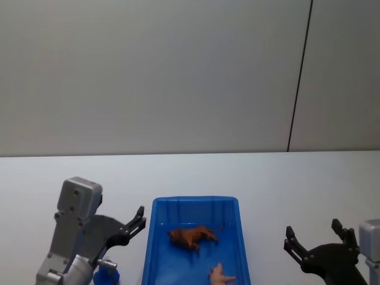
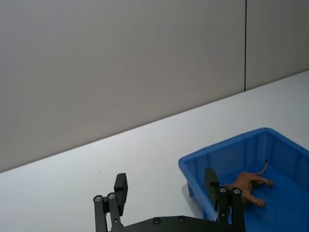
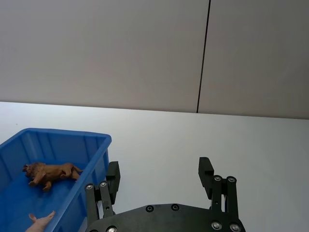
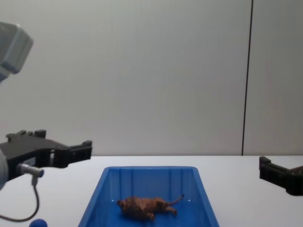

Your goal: Pick up the two dolls from the table and place them into the box.

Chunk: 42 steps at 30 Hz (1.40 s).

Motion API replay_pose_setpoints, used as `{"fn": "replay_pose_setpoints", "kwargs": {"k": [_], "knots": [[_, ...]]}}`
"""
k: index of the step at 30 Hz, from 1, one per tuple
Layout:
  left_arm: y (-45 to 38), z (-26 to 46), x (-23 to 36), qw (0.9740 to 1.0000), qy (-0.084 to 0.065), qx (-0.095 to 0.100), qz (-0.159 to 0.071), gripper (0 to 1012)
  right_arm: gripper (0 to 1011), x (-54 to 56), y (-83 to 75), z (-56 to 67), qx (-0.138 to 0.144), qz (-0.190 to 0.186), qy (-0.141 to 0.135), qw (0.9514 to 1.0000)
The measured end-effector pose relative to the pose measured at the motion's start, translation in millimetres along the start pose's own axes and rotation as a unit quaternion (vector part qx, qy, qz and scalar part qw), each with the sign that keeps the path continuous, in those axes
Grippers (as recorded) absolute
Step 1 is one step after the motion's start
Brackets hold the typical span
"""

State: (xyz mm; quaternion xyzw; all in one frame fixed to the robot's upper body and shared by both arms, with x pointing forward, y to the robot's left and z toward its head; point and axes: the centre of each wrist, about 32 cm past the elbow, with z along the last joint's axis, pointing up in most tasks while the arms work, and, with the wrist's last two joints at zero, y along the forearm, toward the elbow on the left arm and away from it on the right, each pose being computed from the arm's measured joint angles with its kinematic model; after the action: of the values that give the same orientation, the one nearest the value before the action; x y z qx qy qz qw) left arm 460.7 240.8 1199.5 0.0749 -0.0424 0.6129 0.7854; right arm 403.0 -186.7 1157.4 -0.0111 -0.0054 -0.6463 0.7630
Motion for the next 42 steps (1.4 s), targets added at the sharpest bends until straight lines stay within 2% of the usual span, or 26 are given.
{"fn": "replay_pose_setpoints", "kwargs": {"k": [5,6,8,20,27,42], "knots": [[7.4,-2.8,6.2,0.9996,0.008,0.026,0.004,1001,1001,0.1,-0.1,0.0,0.000,0.000,0.000,1.0000],[7.4,-2.8,6.2,0.9996,0.008,0.026,0.004,1001,1001,0.1,-0.2,0.0,0.000,0.000,0.000,1.0000],[11.0,-4.5,9.1,0.9991,0.013,0.041,0.004,1001,1001,0.1,-0.3,0.0,0.000,0.000,0.000,1.0000],[19.0,-15.1,16.0,0.9959,0.029,0.085,0.000,1001,1001,0.0,-0.5,0.0,0.000,-0.001,0.000,1.0000],[18.7,-22.3,19.2,0.9940,0.032,0.104,-0.005,1001,1001,0.0,-0.5,0.0,0.000,-0.001,0.000,1.0000],[8.9,-39.9,25.8,0.9896,0.042,0.137,-0.012,1001,1001,0.0,-0.5,0.0,0.000,-0.001,0.000,1.0000]]}}
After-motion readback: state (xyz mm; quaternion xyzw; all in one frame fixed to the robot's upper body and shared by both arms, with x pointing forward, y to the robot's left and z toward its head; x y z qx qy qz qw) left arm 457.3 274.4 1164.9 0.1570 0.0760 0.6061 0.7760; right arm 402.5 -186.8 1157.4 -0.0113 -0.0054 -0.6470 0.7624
